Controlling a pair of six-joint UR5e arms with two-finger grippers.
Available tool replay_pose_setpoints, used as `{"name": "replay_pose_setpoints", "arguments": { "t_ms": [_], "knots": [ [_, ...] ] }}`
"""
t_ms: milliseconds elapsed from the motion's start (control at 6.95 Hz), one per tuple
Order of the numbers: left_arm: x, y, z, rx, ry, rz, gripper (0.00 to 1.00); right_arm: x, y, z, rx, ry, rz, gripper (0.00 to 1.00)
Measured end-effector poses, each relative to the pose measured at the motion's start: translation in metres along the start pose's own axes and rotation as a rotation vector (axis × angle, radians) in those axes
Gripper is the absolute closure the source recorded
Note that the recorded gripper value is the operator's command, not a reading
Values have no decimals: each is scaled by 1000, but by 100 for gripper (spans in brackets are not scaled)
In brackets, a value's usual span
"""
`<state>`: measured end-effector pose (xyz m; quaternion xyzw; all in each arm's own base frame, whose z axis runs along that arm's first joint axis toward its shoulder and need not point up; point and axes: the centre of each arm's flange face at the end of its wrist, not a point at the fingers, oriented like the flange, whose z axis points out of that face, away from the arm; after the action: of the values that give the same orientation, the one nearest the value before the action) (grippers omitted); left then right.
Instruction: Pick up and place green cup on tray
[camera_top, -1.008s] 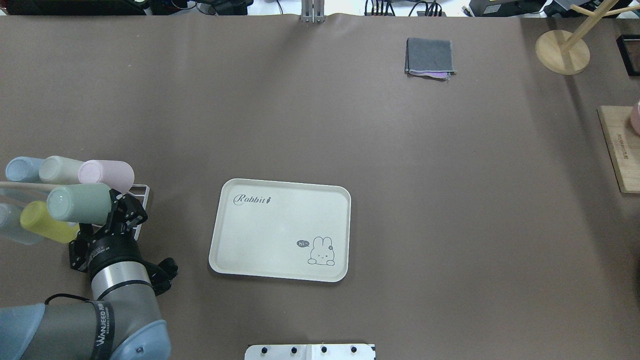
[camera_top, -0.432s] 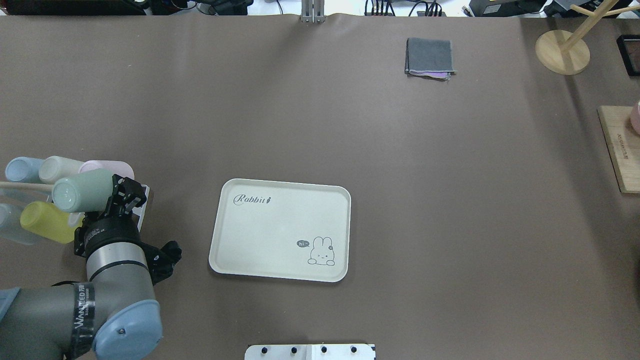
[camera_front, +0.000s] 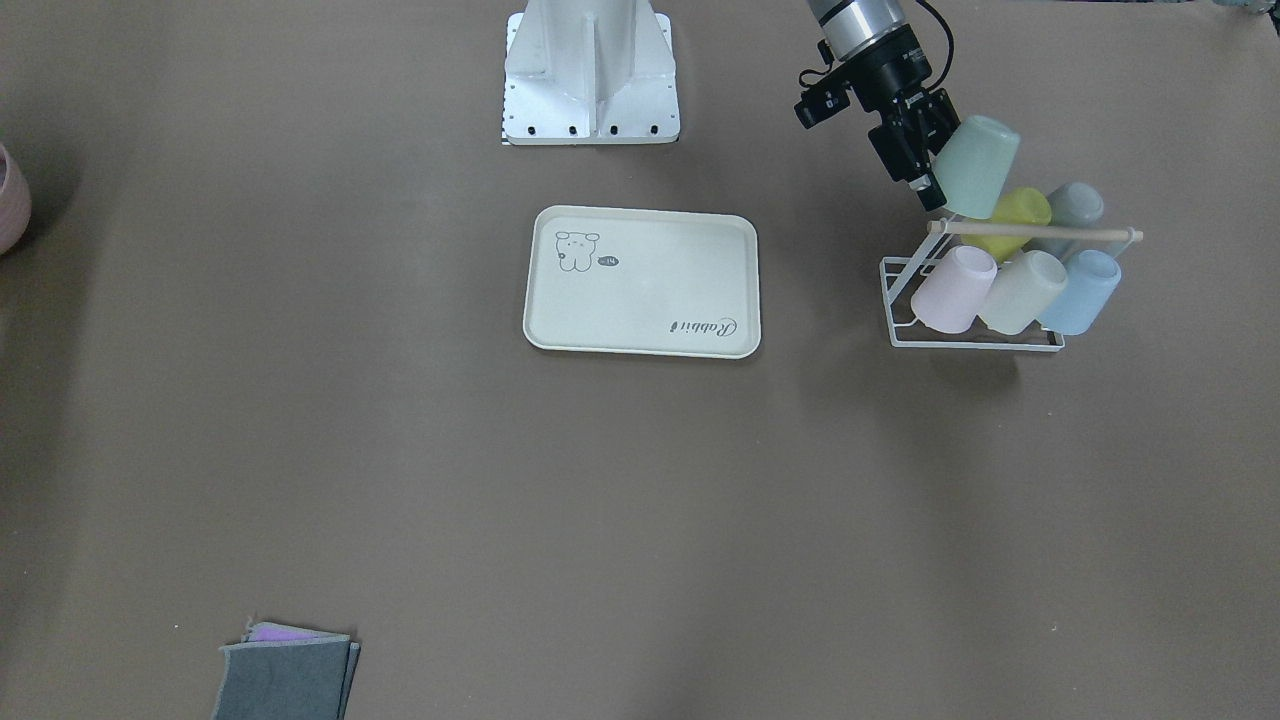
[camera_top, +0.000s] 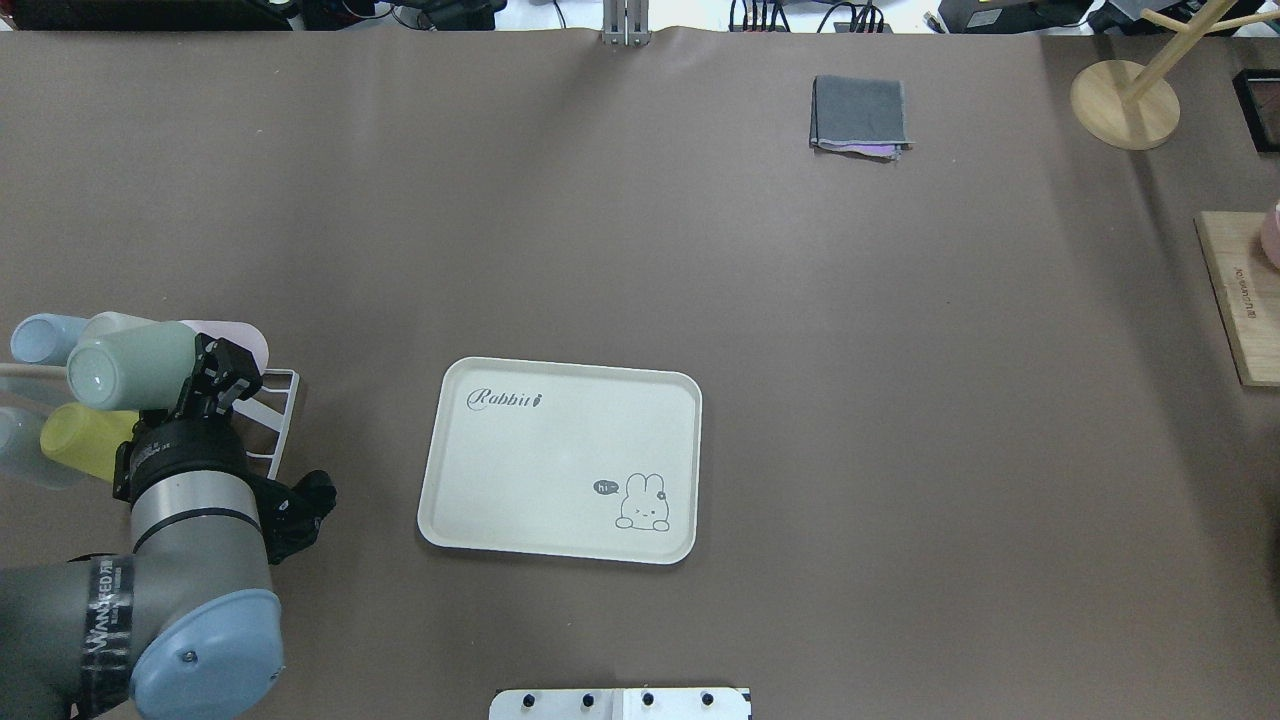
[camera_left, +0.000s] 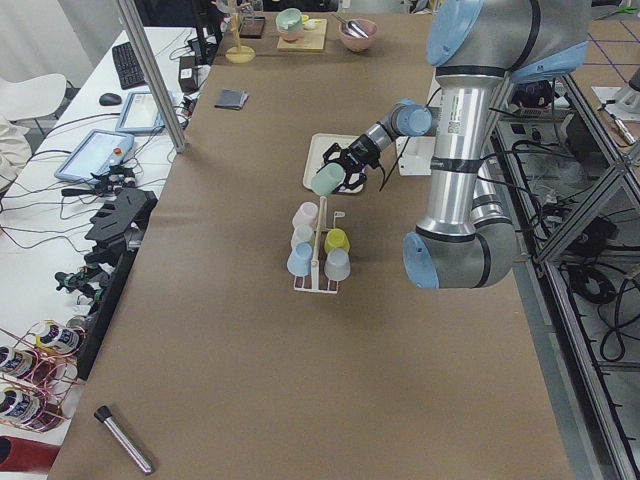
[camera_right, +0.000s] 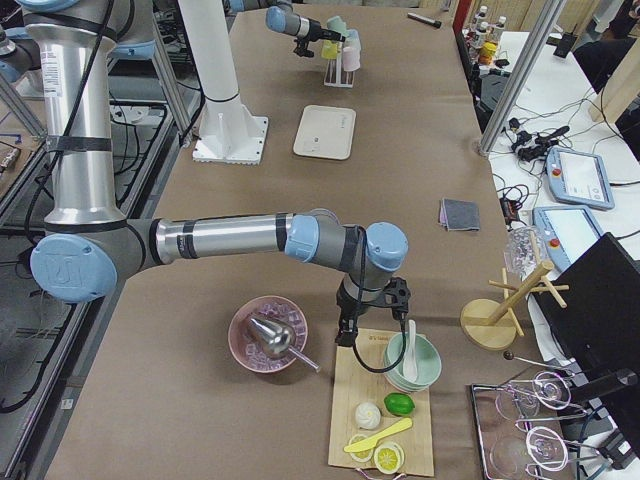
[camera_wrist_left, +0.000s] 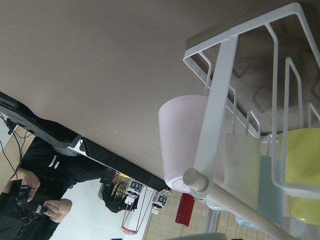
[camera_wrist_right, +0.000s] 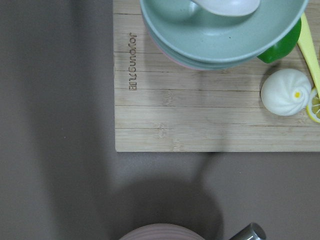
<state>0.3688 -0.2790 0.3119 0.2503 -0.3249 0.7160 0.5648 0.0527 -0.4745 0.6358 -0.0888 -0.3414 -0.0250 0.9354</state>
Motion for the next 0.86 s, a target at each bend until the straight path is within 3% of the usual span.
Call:
{"name": "replay_pose_setpoints", "arguments": {
  "t_ms": [864],
  "knots": [
    [-28,-4,-15,223,-117,-261,29,4,2,4,-8,0,8,0]
  ]
}}
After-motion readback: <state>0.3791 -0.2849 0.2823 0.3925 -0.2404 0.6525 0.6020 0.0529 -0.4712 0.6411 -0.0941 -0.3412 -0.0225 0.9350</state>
